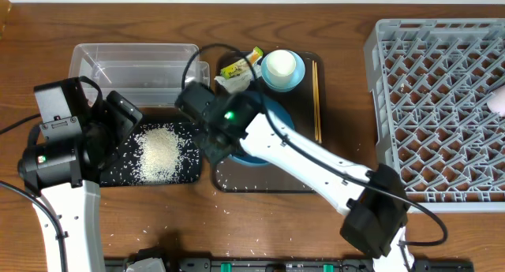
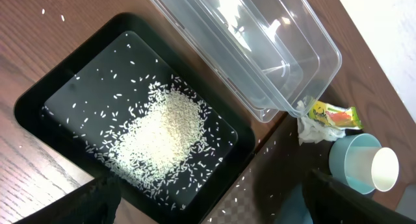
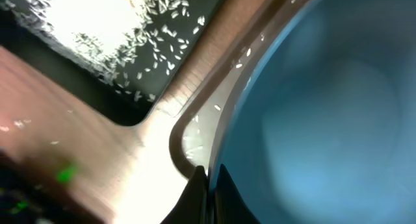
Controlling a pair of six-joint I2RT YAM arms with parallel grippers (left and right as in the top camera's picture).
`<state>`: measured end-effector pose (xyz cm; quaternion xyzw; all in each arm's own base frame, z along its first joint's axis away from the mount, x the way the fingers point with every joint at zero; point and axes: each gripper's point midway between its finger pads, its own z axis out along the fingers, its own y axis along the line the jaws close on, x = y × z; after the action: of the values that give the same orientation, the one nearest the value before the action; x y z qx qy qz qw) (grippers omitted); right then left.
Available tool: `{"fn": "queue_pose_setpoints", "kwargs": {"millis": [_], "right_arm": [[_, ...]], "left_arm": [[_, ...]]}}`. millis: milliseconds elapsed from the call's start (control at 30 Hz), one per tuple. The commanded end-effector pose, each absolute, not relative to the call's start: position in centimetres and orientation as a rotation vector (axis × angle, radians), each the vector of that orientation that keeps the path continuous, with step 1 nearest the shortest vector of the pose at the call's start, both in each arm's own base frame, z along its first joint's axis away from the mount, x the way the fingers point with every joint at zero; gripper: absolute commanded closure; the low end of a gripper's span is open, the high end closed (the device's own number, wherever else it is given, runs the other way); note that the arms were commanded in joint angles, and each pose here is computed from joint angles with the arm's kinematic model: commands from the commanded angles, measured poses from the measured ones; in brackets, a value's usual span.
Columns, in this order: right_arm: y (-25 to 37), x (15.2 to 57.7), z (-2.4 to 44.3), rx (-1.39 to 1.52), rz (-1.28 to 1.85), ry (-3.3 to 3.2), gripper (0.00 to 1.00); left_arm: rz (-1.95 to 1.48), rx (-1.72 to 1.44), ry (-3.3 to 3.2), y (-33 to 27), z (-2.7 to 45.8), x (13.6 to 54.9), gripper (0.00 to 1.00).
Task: Sort waste into correct bins and load items into the dishwasher rack
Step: 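Lift the blue plate and carry it right into the dishwasher rack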
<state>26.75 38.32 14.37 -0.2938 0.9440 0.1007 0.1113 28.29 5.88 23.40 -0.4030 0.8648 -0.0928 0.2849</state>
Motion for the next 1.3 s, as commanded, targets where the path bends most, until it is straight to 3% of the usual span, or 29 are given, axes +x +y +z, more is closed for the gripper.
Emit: {"fn": "queue_pose_setpoints", "kwargs": {"millis": [0,500,800,1267], "right_arm": [[38.4,28.2,16.9,-0.794,0.329,2.744,0.99],[32.4,31.2,25.5,-0.585,0.454,2.682,0.99],[24.7,33.8,30.8,-0.442,0.492,2.595,0.99],[9.7,39.0,34.1,-0.212,0.756,2.468,0.99]], "left_arm": [[-0.238,-1.082,2.297,6.2,24.0,28.4,0.09],[-0.238,-1.082,2.297,6.2,24.0,28.4,0.09],[-0.238,-1.082,2.297,6.2,24.0,28.4,0.09],[-0.238,-1.082,2.297,6.2,24.0,28.4,0.09]]}}
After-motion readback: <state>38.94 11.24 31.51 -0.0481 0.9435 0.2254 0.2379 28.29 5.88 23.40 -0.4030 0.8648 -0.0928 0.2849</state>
